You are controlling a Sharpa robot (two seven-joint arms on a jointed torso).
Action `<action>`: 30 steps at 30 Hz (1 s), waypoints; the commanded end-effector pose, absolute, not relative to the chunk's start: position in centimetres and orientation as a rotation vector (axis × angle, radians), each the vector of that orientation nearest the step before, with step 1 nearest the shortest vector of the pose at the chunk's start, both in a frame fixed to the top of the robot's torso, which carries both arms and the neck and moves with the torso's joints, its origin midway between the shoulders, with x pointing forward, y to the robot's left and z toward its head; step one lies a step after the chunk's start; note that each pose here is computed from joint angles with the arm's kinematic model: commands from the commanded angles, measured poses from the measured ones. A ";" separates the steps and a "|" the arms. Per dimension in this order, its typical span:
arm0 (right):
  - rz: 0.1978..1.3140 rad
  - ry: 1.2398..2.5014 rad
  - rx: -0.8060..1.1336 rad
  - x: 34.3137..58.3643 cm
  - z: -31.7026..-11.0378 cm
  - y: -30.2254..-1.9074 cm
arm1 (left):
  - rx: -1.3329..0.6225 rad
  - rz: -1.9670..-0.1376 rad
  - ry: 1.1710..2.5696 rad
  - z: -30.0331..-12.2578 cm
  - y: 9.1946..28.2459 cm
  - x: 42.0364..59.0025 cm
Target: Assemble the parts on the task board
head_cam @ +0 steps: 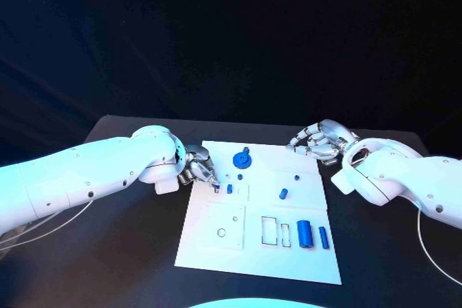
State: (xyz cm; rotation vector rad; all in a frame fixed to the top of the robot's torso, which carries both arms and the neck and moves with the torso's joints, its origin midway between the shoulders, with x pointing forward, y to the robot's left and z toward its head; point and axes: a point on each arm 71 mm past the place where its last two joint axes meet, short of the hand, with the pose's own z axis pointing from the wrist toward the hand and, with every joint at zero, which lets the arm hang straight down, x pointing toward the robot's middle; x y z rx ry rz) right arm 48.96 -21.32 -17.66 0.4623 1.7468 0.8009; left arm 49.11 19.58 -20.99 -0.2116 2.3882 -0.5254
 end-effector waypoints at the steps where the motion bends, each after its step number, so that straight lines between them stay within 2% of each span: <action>1: 0.809 1.755 0.441 48.9 -17.7 -21.1 | -0.156 -0.473 2.371 -21.0 19.4 49.1; 30: 0.791 1.748 0.406 48.8 -17.8 -21.1 | -0.075 -0.444 2.406 -21.7 18.7 48.5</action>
